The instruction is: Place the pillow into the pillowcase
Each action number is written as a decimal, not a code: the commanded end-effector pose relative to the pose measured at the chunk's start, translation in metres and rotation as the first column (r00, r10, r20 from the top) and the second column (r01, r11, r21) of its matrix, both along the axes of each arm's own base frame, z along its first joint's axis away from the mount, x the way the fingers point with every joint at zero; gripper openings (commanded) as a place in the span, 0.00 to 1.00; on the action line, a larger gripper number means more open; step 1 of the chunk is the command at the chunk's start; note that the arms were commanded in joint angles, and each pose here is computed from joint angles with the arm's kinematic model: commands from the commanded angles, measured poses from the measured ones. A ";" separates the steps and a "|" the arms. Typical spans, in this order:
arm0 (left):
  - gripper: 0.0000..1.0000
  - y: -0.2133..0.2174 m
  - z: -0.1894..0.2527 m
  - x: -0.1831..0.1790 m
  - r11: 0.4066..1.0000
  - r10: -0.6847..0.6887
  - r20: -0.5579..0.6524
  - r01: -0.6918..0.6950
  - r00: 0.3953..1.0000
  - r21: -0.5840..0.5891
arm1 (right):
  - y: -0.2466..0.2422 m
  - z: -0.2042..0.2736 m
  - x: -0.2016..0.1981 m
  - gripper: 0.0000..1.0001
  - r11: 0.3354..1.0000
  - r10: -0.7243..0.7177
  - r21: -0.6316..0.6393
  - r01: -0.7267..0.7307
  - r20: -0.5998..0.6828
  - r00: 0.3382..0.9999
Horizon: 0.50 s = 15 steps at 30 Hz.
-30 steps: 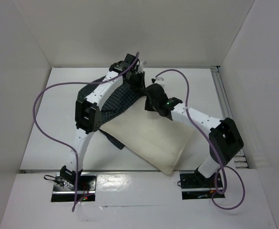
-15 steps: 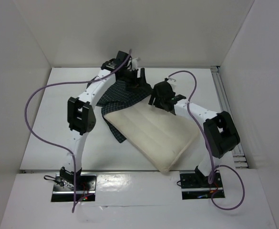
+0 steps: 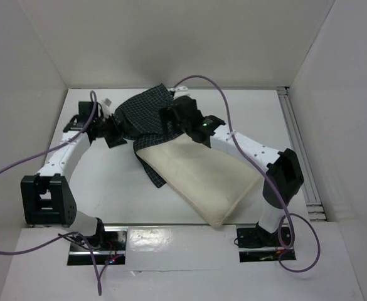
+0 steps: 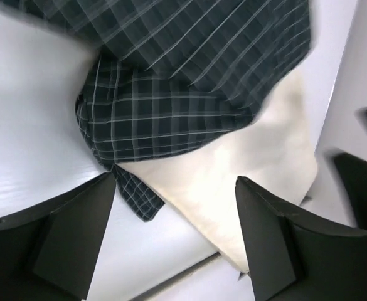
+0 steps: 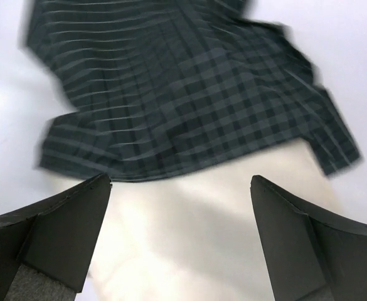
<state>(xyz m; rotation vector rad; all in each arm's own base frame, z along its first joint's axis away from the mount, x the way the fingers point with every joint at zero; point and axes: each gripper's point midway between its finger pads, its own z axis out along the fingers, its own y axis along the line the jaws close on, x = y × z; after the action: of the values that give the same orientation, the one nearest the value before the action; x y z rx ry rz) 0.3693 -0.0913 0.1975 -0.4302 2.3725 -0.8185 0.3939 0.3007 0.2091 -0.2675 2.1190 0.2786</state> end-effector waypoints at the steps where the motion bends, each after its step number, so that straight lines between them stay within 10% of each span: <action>1: 0.90 -0.034 -0.060 -0.026 0.979 -0.095 -0.104 0.074 0.990 -0.188 | 0.041 -0.006 -0.020 1.00 0.975 0.179 -0.132 -0.178 -0.009 0.984; 15: 0.67 -0.058 -0.136 -0.035 0.976 -0.119 -0.109 0.097 0.987 -0.193 | 0.104 -0.051 -0.079 1.00 0.894 0.403 -0.153 -0.421 -0.137 0.905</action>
<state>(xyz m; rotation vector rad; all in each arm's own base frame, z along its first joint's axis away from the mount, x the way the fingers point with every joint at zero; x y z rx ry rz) 0.3197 -0.1463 0.0657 -0.4779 2.5083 -1.0865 0.3216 0.3950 0.1447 -0.7904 2.2021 0.3248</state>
